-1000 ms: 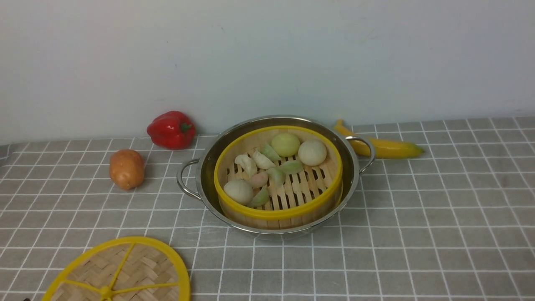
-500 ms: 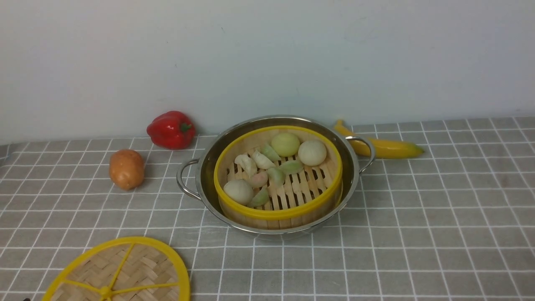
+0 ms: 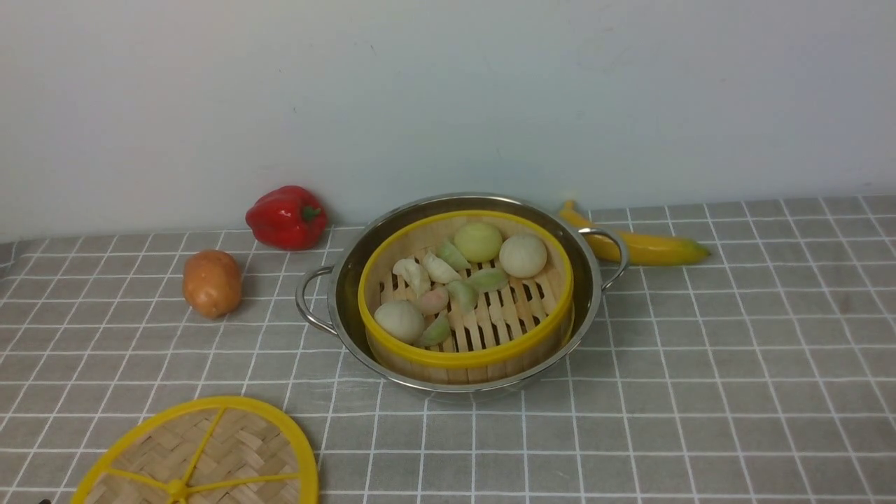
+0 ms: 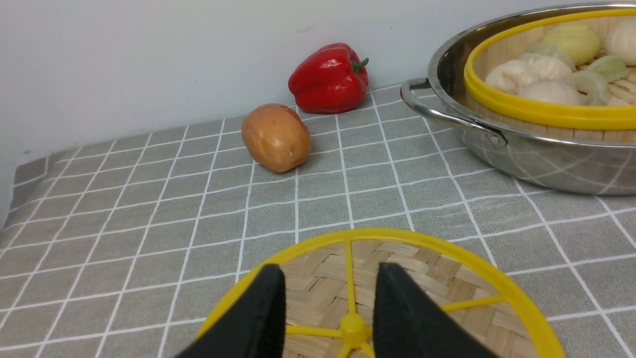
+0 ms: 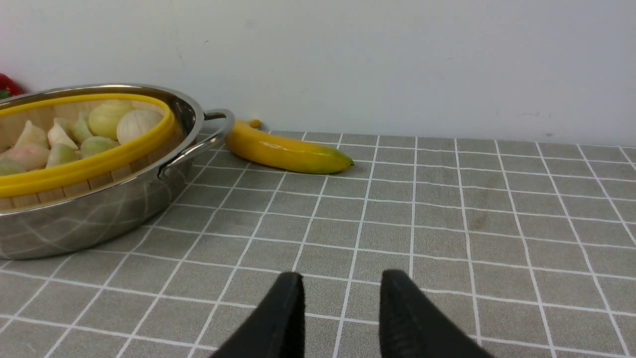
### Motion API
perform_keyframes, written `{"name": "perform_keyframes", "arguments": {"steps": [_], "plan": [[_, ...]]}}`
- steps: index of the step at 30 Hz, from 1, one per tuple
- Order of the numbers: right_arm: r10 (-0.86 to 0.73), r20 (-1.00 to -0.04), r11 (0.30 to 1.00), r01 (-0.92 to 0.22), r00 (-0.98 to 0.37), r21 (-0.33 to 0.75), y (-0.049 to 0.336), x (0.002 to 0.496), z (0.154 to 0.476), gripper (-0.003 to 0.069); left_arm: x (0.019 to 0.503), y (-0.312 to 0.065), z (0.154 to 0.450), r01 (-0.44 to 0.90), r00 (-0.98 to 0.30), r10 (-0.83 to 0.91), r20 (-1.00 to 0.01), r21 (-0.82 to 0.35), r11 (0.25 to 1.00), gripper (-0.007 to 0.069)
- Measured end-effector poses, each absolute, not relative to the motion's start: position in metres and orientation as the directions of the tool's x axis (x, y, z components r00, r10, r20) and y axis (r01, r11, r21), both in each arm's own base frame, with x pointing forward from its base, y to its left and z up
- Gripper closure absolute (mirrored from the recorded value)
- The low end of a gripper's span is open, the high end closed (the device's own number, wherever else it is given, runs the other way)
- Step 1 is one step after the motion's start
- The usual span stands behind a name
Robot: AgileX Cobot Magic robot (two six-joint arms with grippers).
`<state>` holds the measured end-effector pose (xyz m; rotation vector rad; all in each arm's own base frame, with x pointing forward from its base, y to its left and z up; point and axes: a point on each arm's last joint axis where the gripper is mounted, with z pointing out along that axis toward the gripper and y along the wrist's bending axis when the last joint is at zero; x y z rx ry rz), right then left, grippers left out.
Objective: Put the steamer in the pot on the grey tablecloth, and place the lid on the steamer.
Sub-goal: 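Grasp the bamboo steamer lid lying on the table by its centre knob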
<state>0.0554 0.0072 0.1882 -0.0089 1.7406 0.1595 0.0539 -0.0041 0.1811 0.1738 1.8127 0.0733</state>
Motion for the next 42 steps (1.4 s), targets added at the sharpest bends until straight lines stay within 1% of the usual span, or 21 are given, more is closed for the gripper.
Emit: {"name": "perform_keyframes", "arguments": {"steps": [12,14,15,16,17,19,21,22,23,24,27,29,30,31,33,35,36,37,39,40,42], "plan": [[0.084,-0.981,0.99,-0.096,-0.176,0.102,0.007,0.055,0.188,0.0419,0.054,-0.004,0.183,0.075,-0.221,0.148,-0.964,0.134,0.988,0.0382],[0.084,-0.981,0.99,-0.096,-0.176,0.102,0.007,0.055,0.188,0.0419,0.056,-0.005,0.189,0.059,-0.158,0.053,-0.986,0.044,0.997,0.0382],[0.084,-0.981,0.99,-0.096,-0.176,0.102,0.007,0.055,0.188,0.0419,0.056,-0.005,0.192,0.052,-0.123,-0.012,-0.992,-0.019,0.998,0.0382],[0.084,-0.981,0.99,-0.096,-0.176,0.102,0.007,0.055,0.188,0.0419,0.057,-0.005,0.198,0.042,-0.066,-0.11,-0.992,-0.113,0.993,0.0382],[0.084,-0.981,0.99,-0.096,-0.176,0.102,0.007,0.055,0.188,0.0419,0.057,-0.005,0.199,0.041,-0.051,-0.152,-0.987,-0.154,0.987,0.0382],[0.084,-0.981,0.99,-0.096,-0.176,0.102,0.007,0.055,0.188,0.0419,0.057,-0.003,0.205,0.032,0.016,-0.275,-0.961,-0.275,0.961,0.0382],[0.084,-0.981,0.99,-0.096,-0.176,0.102,0.007,0.055,0.188,0.0419,0.056,0.001,0.211,0.038,0.076,-0.356,-0.932,-0.354,0.935,0.0382],[0.084,-0.981,0.99,-0.096,-0.176,0.102,0.007,0.055,0.188,0.0419,0.056,0.006,0.217,0.009,0.158,-0.444,-0.882,-0.448,0.894,0.0382],[0.084,-0.981,0.99,-0.096,-0.176,0.102,0.007,0.055,0.188,0.0419,0.055,0.006,0.217,0.006,0.171,-0.451,-0.876,-0.457,0.89,0.0382],[0.084,-0.981,0.99,-0.096,-0.176,0.102,0.007,0.055,0.188,0.0419,0.055,0.009,0.219,0.003,0.197,-0.494,-0.847,-0.504,0.864,0.0382],[0.084,-0.981,0.99,-0.096,-0.176,0.102,0.007,0.055,0.188,0.0419,0.055,0.009,0.222,0.009,0.201,-0.513,-0.835,-0.522,0.853,0.0382],[0.084,-0.981,0.99,-0.096,-0.176,0.102,0.007,0.055,0.188,0.0419,0.052,0.002,0.235,0.055,0.162,-0.475,-0.865,-0.473,0.88,0.0382],[0.084,-0.981,0.99,-0.096,-0.176,0.102,0.007,0.055,0.188,0.0419,0.051,0.002,0.239,0.064,0.166,-0.465,-0.869,-0.461,0.885,0.0382],[0.084,-0.981,0.99,-0.096,-0.176,0.102,0.007,0.055,0.188,0.0419,0.046,-0.004,0.256,0.107,0.149,-0.402,-0.904,-0.389,0.915,0.0382],[0.084,-0.981,0.99,-0.096,-0.176,0.102,0.007,0.055,0.188,0.0419,0.037,-0.013,0.282,0.173,0.107,-0.299,-0.948,-0.278,0.945,0.0382],[0.084,-0.981,0.99,-0.096,-0.176,0.102,0.007,0.055,0.188,0.0419,0.035,-0.018,0.298,0.21,0.036,-0.212,-0.977,-0.2,0.957,0.0382],[0.084,-0.981,0.99,-0.096,-0.176,0.102,0.007,0.055,0.188,0.0419,0.034,-0.023,0.309,0.242,-0.064,-0.123,-0.99,-0.135,0.961,0.0382],[0.084,-0.981,0.99,-0.096,-0.176,0.102,0.007,0.055,0.188,0.0419,0.033,-0.023,0.314,0.248,-0.066,-0.112,-0.992,-0.125,0.961,0.0382],[0.084,-0.981,0.99,-0.096,-0.176,0.102,0.007,0.055,0.188,0.0419,0.038,-0.026,0.323,0.275,-0.207,-0.017,-0.978,-0.074,0.959,0.0382],[0.084,-0.981,0.99,-0.096,-0.176,0.102,0.007,0.055,0.188,0.0419,0.043,-0.027,0.333,0.288,-0.307,0.039,-0.951,-0.054,0.956,0.0382],[0.084,-0.981,0.99,-0.096,-0.176,0.102,0.007,0.055,0.188,0.0419,0.061,-0.025,0.342,0.288,-0.498,0.107,-0.86,-0.048,0.956,0.0382]]}}
